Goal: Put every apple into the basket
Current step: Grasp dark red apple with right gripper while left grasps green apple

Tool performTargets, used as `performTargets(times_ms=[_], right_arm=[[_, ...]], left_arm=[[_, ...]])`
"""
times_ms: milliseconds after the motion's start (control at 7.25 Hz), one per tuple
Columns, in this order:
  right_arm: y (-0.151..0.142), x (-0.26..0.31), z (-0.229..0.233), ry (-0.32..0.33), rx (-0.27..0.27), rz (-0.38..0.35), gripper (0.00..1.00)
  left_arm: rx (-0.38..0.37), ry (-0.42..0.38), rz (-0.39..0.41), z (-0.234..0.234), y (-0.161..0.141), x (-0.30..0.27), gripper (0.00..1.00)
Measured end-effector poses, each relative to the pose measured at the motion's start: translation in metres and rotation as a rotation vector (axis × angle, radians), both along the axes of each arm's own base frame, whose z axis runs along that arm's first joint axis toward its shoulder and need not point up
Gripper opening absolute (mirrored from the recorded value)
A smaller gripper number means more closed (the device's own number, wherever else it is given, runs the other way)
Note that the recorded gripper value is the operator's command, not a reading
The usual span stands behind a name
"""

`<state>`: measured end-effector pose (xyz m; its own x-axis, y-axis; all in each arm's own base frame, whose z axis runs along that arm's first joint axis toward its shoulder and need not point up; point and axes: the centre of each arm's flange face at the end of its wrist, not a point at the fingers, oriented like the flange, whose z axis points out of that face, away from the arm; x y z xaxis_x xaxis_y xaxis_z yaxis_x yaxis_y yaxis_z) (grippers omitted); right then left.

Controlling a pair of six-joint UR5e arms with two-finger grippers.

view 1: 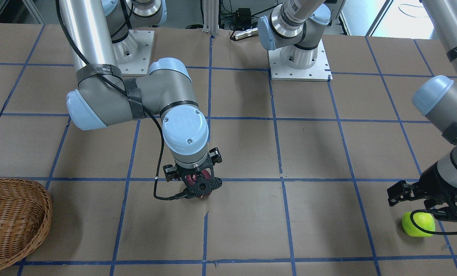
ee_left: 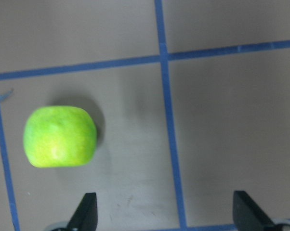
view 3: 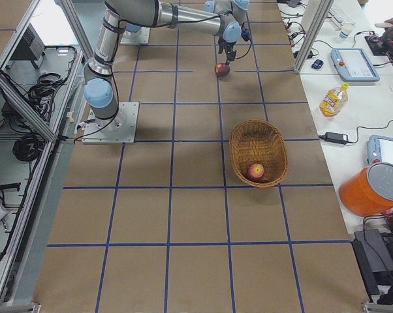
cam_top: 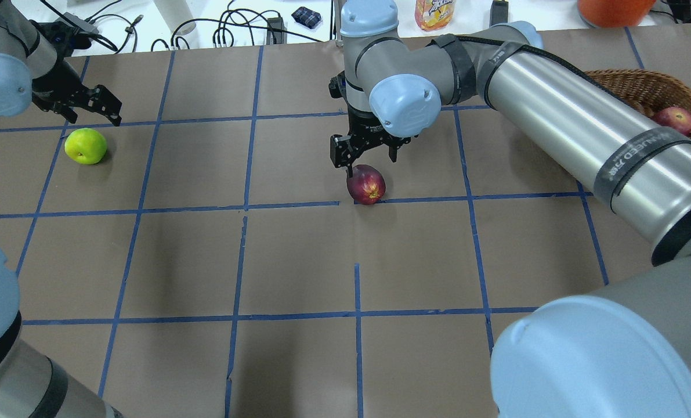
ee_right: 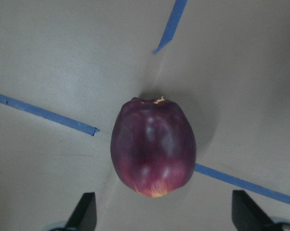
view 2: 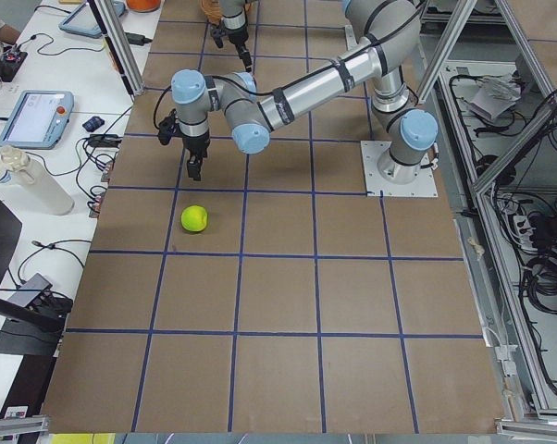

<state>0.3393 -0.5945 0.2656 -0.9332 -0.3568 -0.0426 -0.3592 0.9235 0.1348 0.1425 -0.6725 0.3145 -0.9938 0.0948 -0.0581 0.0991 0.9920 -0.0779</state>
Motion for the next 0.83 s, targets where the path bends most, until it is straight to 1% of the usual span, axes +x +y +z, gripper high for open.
performTargets(times_ms=[276, 414, 552, 828], right_arm=[[0.006, 0.001, -0.021, -0.010, -0.008, 0.000, 1.00], [0.008, 0.003, -0.026, -0.031, -0.002, -0.004, 1.00], [0.009, 0.006, -0.030, -0.053, 0.007, -0.007, 1.00], [0.007, 0.007, -0.043, -0.062, 0.009, -0.006, 1.00]], left_arm=[[0.021, -0.030, 0.024, -0.019, -0.014, 0.051, 1.00], [0.041, -0.050, 0.016, -0.030, -0.021, 0.067, 1.00], [0.055, -0.057, 0.007, -0.041, -0.026, 0.074, 1.00], [0.070, -0.055, 0.002, -0.060, -0.031, 0.079, 1.00]])
